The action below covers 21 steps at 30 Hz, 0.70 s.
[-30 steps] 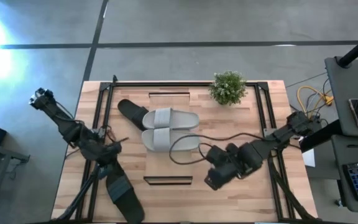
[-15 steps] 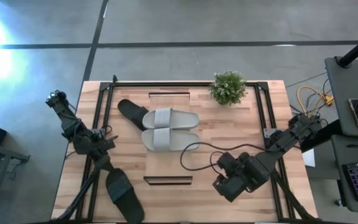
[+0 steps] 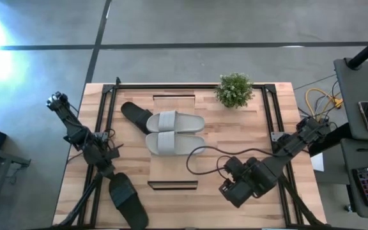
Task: Pick and place slides into the shelf
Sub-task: Move the bottom black slide under the shelf
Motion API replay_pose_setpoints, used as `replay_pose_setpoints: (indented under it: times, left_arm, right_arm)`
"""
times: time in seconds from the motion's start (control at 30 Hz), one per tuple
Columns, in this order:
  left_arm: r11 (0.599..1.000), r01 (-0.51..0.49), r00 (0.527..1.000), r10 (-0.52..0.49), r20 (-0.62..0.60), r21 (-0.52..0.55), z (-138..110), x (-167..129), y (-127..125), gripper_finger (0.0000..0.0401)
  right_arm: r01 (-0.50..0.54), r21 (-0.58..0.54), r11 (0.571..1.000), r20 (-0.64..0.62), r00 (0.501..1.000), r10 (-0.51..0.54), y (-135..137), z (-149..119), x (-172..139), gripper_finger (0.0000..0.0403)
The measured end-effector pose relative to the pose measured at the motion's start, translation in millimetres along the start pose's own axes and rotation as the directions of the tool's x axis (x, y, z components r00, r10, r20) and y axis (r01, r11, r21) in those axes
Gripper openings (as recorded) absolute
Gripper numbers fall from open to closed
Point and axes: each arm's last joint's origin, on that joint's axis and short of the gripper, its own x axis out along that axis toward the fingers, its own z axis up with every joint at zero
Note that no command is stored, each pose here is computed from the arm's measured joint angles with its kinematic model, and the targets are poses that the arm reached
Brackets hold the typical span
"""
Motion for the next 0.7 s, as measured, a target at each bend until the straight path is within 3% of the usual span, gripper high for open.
replay_pose_setpoints:
  times: [0.2,0.37,0.7]
  left_arm:
    - [1.0,0.026,1.0,-0.026,-0.004,0.003,-0.4,6.6,-7.2,0.0067]
    - [0.996,0.041,0.999,-0.042,0.007,0.079,-0.3,14.0,-13.5,0.0067]
    - [0.994,-0.016,1.0,0.014,0.024,0.107,0.9,30.9,-17.9,0.0067]
  right_arm:
    - [0.006,0.007,1.0,0.001,1.0,-0.006,-0.5,2.3,1.3,0.0245]
    - [0.006,0.008,1.0,0.001,1.0,-0.006,-0.5,2.9,1.5,0.0245]
    - [0.006,0.005,1.0,0.001,1.0,-0.006,-0.6,3.0,1.5,0.0245]
